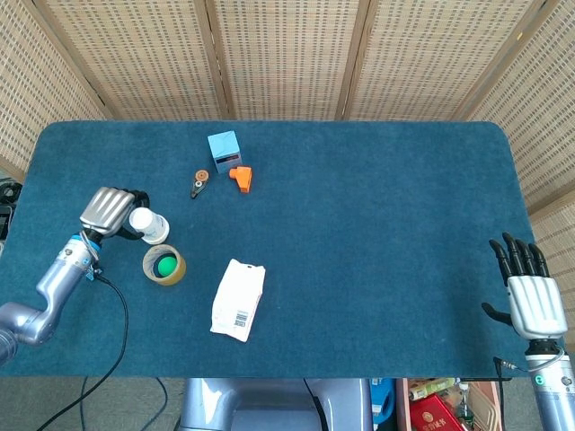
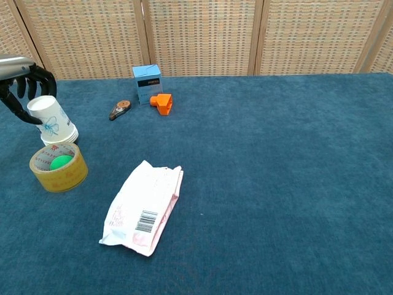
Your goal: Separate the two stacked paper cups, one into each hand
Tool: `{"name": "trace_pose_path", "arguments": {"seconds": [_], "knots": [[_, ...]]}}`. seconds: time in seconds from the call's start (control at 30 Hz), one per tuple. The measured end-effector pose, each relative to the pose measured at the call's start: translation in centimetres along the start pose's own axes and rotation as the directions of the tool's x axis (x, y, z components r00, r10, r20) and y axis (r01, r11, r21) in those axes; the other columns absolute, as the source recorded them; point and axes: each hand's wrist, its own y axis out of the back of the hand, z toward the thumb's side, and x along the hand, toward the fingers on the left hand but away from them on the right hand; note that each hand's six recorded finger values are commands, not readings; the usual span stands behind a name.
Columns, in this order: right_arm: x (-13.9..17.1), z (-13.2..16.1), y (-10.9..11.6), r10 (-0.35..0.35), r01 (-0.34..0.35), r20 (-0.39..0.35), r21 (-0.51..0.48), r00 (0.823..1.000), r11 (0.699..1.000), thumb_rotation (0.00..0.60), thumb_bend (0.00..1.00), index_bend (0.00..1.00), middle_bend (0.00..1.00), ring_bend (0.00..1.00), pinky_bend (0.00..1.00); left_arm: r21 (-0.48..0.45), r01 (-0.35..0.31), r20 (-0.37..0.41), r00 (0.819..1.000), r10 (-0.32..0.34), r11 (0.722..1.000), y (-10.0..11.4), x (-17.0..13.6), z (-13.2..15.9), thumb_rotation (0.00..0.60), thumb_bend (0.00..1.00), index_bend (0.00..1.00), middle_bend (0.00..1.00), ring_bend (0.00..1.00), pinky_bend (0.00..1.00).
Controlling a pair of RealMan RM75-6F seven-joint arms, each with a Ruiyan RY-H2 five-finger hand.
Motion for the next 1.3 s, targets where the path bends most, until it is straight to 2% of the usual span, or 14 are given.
{"name": "trace_pose_path", "arguments": {"seconds": [0.2, 0.33, 0.43, 0.53, 0.63, 0.67, 0.73, 0.77, 0.87, 0.9, 0.97, 1.07, 1.17, 1.3], "knots": [[0.0, 0.4, -0.2, 0.009, -0.009, -0.023, 0.003, 1.0, 1.0, 0.6, 0.0, 0.0, 0.0, 0.0, 0.0, -0.168, -0.086, -0.037, 0.996, 0.081, 0.982, 2.6, -0.8, -1.6, 0.6, 0.08, 0.54, 0.51, 0.49, 0.49], [-0.1, 1.0, -0.3, 0.009, -0.009, -0.049, 0.0, 0.999, 1.0, 0.6, 0.0, 0.0, 0.0, 0.0, 0.0, -0.352, -0.147, -0.068, 0.989, 0.131, 0.924, 4.3, -1.5, -2.7, 0.6, 0.08, 0.54, 0.52, 0.5, 0.49], [-0.3, 1.2, -0.5, 0.013, -0.013, -0.076, 0.004, 0.997, 1.0, 0.6, 0.0, 0.01, 0.0, 0.0, 0.0, -0.514, -0.17, -0.082, 0.985, 0.149, 0.841, 5.0, -1.9, -3.0, 0.6, 0.08, 0.54, 0.52, 0.5, 0.49], [-0.7, 1.3, -0.3, 0.004, -0.002, -0.107, 0.014, 0.994, 1.0, 0.6, 0.0, 0.04, 0.0, 0.0, 0.0, -0.675, -0.158, -0.079, 0.987, 0.141, 0.721, 5.1, -2.1, -2.8, 0.6, 0.08, 0.54, 0.52, 0.5, 0.49], [-1.3, 1.4, 0.1, -0.021, 0.025, -0.143, 0.025, 0.989, 0.999, 0.6, 0.0, 0.08, 0.01, 0.0, 0.0, -0.81, -0.119, -0.059, 0.991, 0.122, 0.575, 5.0, -2.0, -1.9, 0.6, 0.08, 0.54, 0.52, 0.5, 0.49], [-1.5, 1.4, 0.3, -0.03, 0.034, -0.154, 0.029, 0.988, 0.999, 0.6, 0.0, 0.09, 0.01, 0.0, 0.0, -0.853, -0.098, -0.047, 0.993, 0.113, 0.512, 4.8, -1.9, -1.4, 0.6, 0.08, 0.54, 0.52, 0.5, 0.49], [-2.0, 1.3, 0.7, -0.05, 0.057, -0.178, 0.035, 0.983, 0.998, 0.6, 0.0, 0.11, 0.03, 0.0, 0.0, -0.907, -0.064, -0.026, 0.995, 0.096, 0.417, 4.5, -1.6, -0.4, 0.6, 0.08, 0.54, 0.52, 0.5, 0.49], [-2.2, 1.3, 0.9, -0.058, 0.065, -0.187, 0.034, 0.981, 0.997, 0.6, 0.0, 0.13, 0.04, 0.0, 0.0, -0.935, -0.038, -0.009, 0.997, 0.083, 0.354, 4.3, -1.4, 0.4, 0.6, 0.08, 0.54, 0.52, 0.5, 0.49], [-2.9, 1.5, 1.5, -0.081, 0.089, -0.219, 0.023, 0.972, 0.996, 0.6, 0.0, 0.21, 0.09, 0.0, 0.0, -0.977, 0.039, 0.048, 0.998, 0.039, 0.211, 3.5, -0.3, 3.2, 0.6, 0.08, 0.54, 0.52, 0.5, 0.49], [-3.1, 1.5, 1.7, -0.088, 0.096, -0.23, 0.022, 0.969, 0.995, 0.6, 0.0, 0.23, 0.1, 0.0, 0.0, -0.982, 0.064, 0.069, 0.997, 0.024, 0.178, 3.2, 0.2, 4.2, 0.6, 0.08, 0.54, 0.52, 0.5, 0.49], [-3.6, 1.6, 2.2, -0.107, 0.116, -0.256, 0.021, 0.961, 0.993, 0.6, 0.0, 0.26, 0.13, 0.01, 0.0, -0.986, 0.119, 0.119, 0.993, -0.006, 0.119, 2.7, 1.4, 6.8, 0.6, 0.08, 0.54, 0.52, 0.5, 0.49], [-4.4, 1.8, 3.0, -0.139, 0.147, -0.29, 0.004, 0.947, 0.989, 0.6, 0.0, 0.29, 0.16, 0.03, 0.0, -0.981, 0.184, 0.182, 0.983, -0.038, 0.062, 2.3, 3.0, 10.2, 0.6, 0.08, 0.54, 0.52, 0.5, 0.49], [-5.1, 2.3, 3.7, -0.179, 0.179, -0.327, -0.029, 0.928, 0.983, 0.6, 0.0, 0.31, 0.18, 0.06, 0.01, -0.972, 0.234, 0.232, 0.971, -0.064, 0.026, 2.0, 4.4, 13.2, 0.6, 0.09, 0.54, 0.52, 0.5, 0.49], [-6.2, 3.5, 4.5, -0.212, 0.215, -0.402, -0.039, 0.891, 0.976, 0.6, 0.03, 0.38, 0.22, 0.1, 0.08, -0.961, 0.278, 0.277, 0.957, -0.088, 0.001, 1.6, 5.9, 16.4, 0.6, 0.09, 0.54, 0.52, 0.5, 0.49]]}}
